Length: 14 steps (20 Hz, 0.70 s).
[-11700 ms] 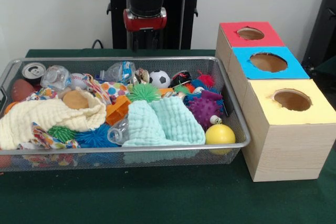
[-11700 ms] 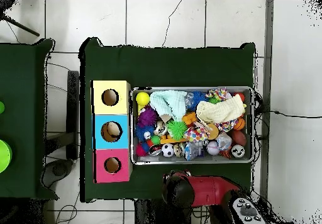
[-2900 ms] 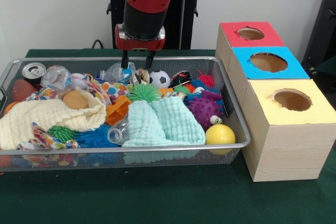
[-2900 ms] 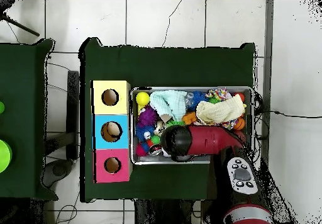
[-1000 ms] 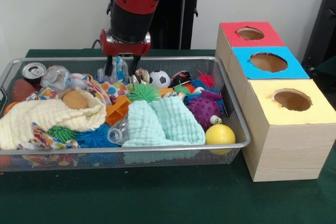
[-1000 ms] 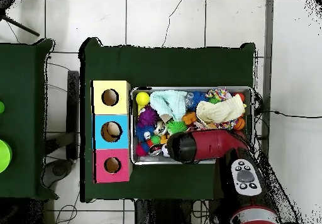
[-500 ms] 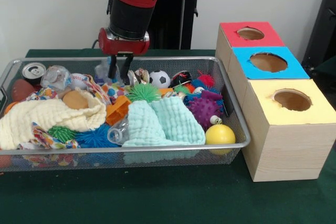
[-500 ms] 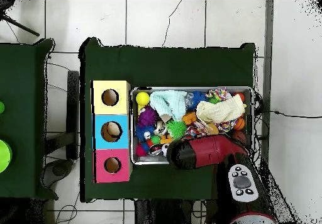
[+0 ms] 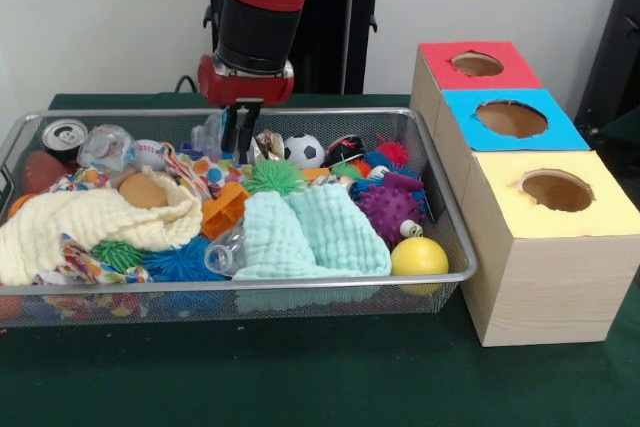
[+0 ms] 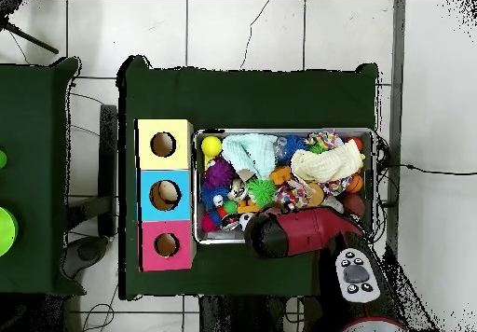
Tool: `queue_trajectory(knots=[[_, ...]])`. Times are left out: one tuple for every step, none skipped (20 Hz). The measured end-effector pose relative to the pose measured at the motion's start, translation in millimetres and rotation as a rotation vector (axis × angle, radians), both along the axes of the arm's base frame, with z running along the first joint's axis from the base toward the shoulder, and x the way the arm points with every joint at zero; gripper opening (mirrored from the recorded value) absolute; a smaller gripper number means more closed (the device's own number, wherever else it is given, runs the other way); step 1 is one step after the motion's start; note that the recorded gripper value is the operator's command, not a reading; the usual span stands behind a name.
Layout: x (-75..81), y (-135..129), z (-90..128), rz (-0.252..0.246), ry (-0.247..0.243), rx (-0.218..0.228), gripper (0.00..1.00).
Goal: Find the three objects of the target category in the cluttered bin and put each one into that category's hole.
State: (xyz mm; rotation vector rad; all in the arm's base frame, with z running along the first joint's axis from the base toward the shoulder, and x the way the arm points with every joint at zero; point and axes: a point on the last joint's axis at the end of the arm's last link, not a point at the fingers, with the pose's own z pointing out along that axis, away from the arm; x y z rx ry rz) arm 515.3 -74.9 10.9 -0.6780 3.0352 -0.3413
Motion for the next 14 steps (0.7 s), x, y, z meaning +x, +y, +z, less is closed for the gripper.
queue_trajectory(knots=[[0.0, -0.3, 0.1, -0.001, 0.0, 0.0, 0.0], [0.0, -0.5, 0.2, -0.001, 0.0, 0.0, 0.0], [-0.1, -0.7, 0.5, -0.002, -0.001, 0.0, 0.0], [-0.2, -1.2, 2.8, -0.004, -0.003, 0.0, 0.0], [-0.4, -1.1, 4.2, -0.006, -0.004, 0.001, 0.0], [-0.4, -1.0, 6.0, -0.008, -0.005, 0.001, 0.0], [-0.9, -0.5, 9.9, -0.013, -0.006, 0.001, 0.0], [-1.3, 0.2, 15.1, -0.019, -0.007, 0.0, 0.0], [-2.0, 0.8, 21.4, -0.026, -0.005, -0.001, 0.0], [-2.8, 1.4, 33.2, -0.042, 0.002, -0.007, 0.0], [-3.1, 1.6, 39.7, -0.051, 0.007, -0.011, 0.0], [-3.4, 1.8, 46.2, -0.061, 0.013, -0.014, 0.0], [-3.4, 1.8, 51.2, -0.069, 0.017, -0.017, 0.0], [-3.3, 2.0, 66.6, -0.093, 0.03, -0.026, 0.0]])
